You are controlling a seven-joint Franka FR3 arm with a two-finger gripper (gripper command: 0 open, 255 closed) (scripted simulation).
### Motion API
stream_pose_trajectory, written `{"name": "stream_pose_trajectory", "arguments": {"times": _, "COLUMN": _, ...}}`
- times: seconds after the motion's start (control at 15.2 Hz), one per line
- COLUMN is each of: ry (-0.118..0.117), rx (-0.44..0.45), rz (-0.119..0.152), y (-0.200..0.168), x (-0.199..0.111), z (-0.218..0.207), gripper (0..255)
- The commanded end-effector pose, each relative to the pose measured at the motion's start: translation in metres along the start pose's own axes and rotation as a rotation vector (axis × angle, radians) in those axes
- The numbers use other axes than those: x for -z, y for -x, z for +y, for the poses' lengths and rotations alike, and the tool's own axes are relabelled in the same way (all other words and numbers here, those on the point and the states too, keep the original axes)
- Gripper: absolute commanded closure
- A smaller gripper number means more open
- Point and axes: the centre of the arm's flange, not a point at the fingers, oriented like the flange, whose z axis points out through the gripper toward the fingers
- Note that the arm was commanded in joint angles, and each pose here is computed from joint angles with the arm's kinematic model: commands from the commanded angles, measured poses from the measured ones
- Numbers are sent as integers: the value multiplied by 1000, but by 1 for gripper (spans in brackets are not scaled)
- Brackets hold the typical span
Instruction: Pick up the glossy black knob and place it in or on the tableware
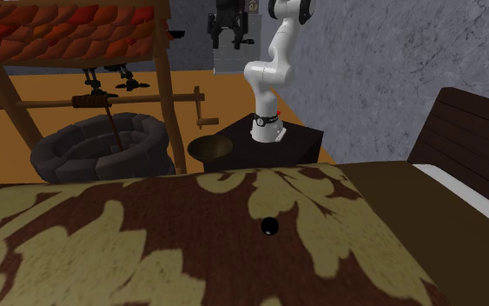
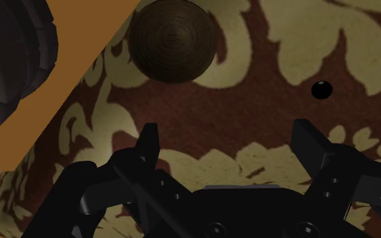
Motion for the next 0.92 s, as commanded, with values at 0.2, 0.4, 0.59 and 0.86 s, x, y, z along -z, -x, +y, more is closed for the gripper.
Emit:
{"name": "stream_pose_trajectory", "arguments": {"times": 0.2, "ry": 5, "rx": 3, "rz": 1, "y": -9, "x": -30, "z": -25, "gripper": 0}}
{"name": "stream_pose_trajectory", "arguments": {"times": 0.4, "ry": 10, "rx": 5, "rz": 1, "y": -18, "x": -60, "z": -50, "gripper": 0}}
{"name": "stream_pose_trajectory", "arguments": {"times": 0.59, "ry": 15, "rx": 8, "rz": 2, "y": -27, "x": -91, "z": -74, "gripper": 0}}
{"name": "stream_pose_trajectory", "arguments": {"times": 0.86, "ry": 22, "rx": 11, "rz": 3, "y": -39, "x": -131, "z": -107, "gripper": 0}}
